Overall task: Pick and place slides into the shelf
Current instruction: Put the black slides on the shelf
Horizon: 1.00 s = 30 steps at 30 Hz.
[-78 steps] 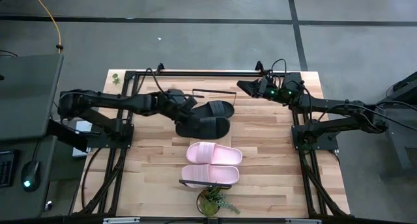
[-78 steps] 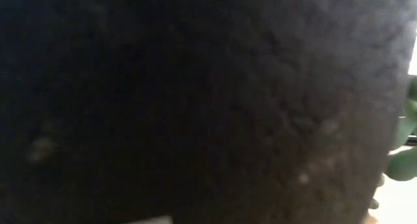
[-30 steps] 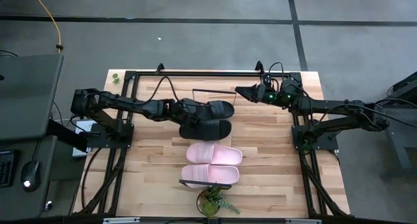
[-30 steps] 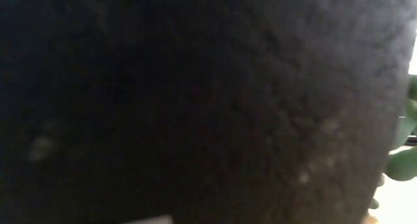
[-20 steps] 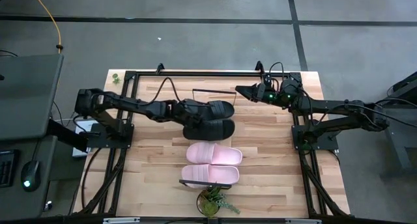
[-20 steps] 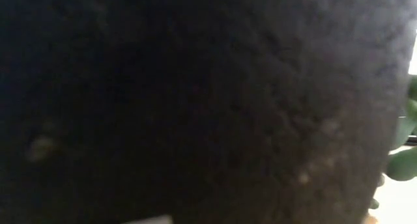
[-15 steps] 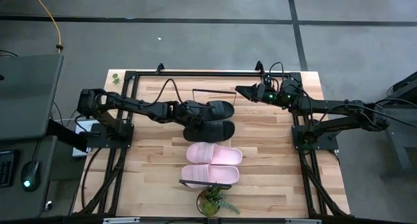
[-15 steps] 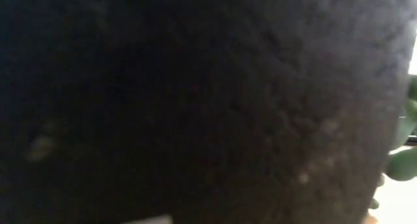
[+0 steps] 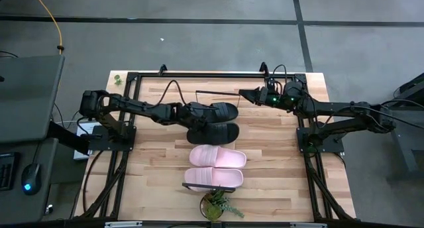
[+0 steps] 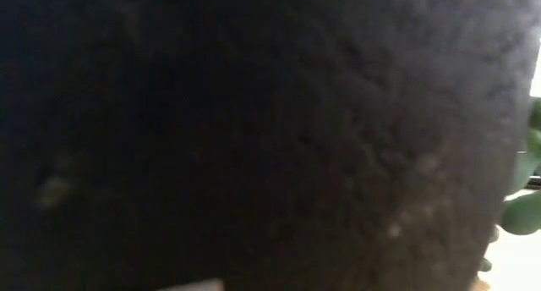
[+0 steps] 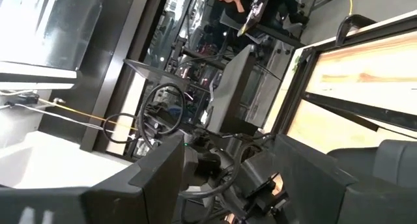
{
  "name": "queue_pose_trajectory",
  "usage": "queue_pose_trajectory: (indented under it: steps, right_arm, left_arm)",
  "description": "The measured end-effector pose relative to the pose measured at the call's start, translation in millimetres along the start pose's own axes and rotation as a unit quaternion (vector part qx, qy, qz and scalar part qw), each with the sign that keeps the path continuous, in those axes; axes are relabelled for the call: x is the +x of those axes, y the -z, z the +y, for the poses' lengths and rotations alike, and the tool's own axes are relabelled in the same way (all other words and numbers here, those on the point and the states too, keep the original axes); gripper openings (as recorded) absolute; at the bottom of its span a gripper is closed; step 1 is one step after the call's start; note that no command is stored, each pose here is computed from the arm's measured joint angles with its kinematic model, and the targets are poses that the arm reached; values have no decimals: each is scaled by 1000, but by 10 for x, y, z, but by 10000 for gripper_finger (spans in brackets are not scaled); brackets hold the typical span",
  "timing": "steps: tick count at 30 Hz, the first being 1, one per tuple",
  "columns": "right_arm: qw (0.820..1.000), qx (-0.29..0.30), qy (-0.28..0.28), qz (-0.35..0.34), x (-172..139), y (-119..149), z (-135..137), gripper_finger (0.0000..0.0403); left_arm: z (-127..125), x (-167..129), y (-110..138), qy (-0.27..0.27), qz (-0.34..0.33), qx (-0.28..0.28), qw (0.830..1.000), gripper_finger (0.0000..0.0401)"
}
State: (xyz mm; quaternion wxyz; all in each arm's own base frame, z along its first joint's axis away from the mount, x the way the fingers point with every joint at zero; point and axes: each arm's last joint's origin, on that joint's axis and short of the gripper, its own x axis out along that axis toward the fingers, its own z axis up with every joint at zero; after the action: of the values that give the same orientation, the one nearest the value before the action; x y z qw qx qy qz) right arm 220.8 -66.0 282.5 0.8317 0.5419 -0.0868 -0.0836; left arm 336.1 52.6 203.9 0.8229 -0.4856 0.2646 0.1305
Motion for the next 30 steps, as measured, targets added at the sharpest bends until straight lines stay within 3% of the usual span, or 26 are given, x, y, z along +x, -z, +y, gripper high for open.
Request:
queue_pose_trajectory:
  steps: [21, 24, 30]
  right_arm:
    - [1000, -10, 4, 0, 0, 2, -7, 231]
    - [1000, -10, 4, 1, 0, 2, -7, 231]
    - [1000, -10, 4, 1, 0, 3, -8, 231]
  left_arm:
    - [35, 65, 16, -2, 7, 23, 1000, 18]
    - [37, 67, 17, -3, 7, 30, 1000, 43]
    - [53, 74, 27, -13, 4, 29, 999, 135]
